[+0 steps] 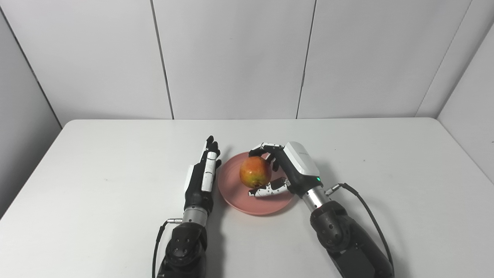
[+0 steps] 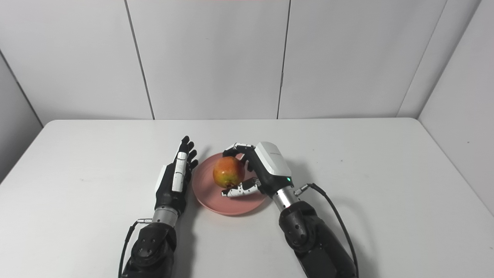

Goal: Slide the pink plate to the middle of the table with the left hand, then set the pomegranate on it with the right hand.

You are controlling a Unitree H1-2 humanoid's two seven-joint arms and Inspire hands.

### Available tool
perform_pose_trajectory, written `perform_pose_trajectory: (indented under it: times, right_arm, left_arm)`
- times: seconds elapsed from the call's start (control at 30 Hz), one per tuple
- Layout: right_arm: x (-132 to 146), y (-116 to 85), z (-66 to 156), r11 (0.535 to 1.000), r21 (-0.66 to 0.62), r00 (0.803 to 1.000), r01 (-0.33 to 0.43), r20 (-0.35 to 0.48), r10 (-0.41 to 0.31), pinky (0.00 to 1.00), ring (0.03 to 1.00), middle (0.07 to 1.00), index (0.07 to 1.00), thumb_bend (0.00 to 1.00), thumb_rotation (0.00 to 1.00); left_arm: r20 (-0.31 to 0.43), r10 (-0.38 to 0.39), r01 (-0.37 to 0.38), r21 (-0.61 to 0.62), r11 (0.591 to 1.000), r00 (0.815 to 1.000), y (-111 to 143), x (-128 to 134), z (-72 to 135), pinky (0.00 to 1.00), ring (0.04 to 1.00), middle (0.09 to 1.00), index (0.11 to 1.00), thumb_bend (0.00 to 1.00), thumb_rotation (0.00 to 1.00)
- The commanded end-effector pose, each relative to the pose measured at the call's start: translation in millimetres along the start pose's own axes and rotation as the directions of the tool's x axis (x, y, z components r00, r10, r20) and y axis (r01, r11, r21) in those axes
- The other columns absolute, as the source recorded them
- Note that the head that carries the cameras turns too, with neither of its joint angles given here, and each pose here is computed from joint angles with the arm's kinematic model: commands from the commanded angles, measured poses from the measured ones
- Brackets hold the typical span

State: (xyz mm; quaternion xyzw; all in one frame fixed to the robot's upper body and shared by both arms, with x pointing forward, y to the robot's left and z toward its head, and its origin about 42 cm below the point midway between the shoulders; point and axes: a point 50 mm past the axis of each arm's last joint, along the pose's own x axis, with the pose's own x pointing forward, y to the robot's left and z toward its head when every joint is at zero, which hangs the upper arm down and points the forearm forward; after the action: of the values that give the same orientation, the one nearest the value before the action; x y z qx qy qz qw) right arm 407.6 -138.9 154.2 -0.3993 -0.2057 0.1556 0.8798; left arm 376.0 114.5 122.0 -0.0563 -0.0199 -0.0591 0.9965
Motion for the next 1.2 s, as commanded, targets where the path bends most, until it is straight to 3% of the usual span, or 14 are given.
perform_pose_trajectory:
  times: [0.0, 0.23, 0.37, 0.43, 0.47, 0.53, 0.73, 1.0, 1.07, 1.17]
  right_arm:
    - [21, -20, 11, 0.998, -0.047, 0.995, 0.045, 0.086, -0.040, 0.33, 0.413, 0.446, 0.528, 0.52, 0.00]
    - [25, -21, -1, 0.990, -0.138, 0.997, 0.002, 0.083, 0.010, 0.41, 0.484, 0.484, 0.495, 0.52, 0.00]
    - [26, -21, -4, 0.986, -0.164, 0.997, -0.033, 0.061, 0.044, 0.50, 0.577, 0.535, 0.460, 0.52, 0.00]
    - [26, -21, -4, 0.983, -0.176, 0.997, -0.046, 0.052, 0.055, 0.59, 0.658, 0.502, 0.483, 0.52, 0.00]
    - [26, -21, -3, 0.981, -0.185, 0.997, -0.052, 0.047, 0.062, 0.66, 0.745, 0.698, 0.488, 0.51, 0.08]
    - [25, -20, -1, 0.970, -0.232, 0.996, -0.067, 0.042, 0.079, 0.73, 0.804, 0.789, 0.489, 0.51, 0.11]
    - [25, -21, 3, 0.951, -0.296, 0.995, -0.090, 0.024, 0.101, 0.92, 0.898, 0.864, 0.492, 0.51, 0.13]
    - [20, -24, 7, 0.956, -0.277, 0.993, -0.098, 0.029, 0.111, 1.00, 0.955, 0.913, 0.498, 0.51, 0.16]
    - [19, -24, 8, 0.958, -0.271, 0.993, -0.095, 0.037, 0.109, 1.00, 0.990, 0.971, 0.718, 0.69, 0.38]
    - [18, -24, 8, 0.961, -0.261, 0.993, -0.089, 0.050, 0.106, 1.00, 0.999, 0.995, 0.791, 0.72, 0.46]
  left_arm:
    - [0.113, -0.031, 0.032, -0.007, 0.999, 0.993, -11, 15, 27, 0.98, 0.995, 1.000, 1.000, 0.66, 1.00]
    - [0.112, -0.030, 0.030, -0.006, 1.000, 0.993, -13, 14, 27, 0.98, 0.996, 1.000, 1.000, 0.67, 1.00]
    - [0.113, -0.031, 0.032, -0.001, 1.000, 0.993, -13, 14, 28, 0.98, 0.998, 1.000, 1.000, 0.66, 1.00]
    - [0.115, -0.035, 0.035, 0.001, 0.999, 0.993, -13, 15, 28, 0.98, 0.998, 1.000, 1.000, 0.65, 1.00]
    - [0.116, -0.037, 0.037, 0.001, 0.999, 0.993, -13, 15, 28, 0.98, 1.000, 1.000, 1.000, 0.65, 1.00]
    - [0.122, -0.042, 0.042, 0.002, 0.999, 0.992, -12, 14, 28, 0.98, 1.000, 1.000, 1.000, 0.64, 1.00]
    - [0.122, -0.034, 0.035, -0.004, 0.999, 0.992, -12, 14, 29, 0.98, 0.995, 1.000, 1.000, 0.64, 1.00]
    - [0.128, -0.034, 0.035, -0.004, 0.999, 0.991, -11, 14, 30, 0.98, 0.998, 1.000, 1.000, 0.62, 1.00]
    - [0.130, -0.035, 0.036, -0.004, 0.999, 0.991, -11, 15, 30, 0.98, 1.000, 1.000, 1.000, 0.61, 1.00]
    - [0.131, -0.032, 0.033, -0.004, 0.999, 0.991, -11, 15, 29, 0.98, 0.997, 1.000, 1.000, 0.62, 1.00]
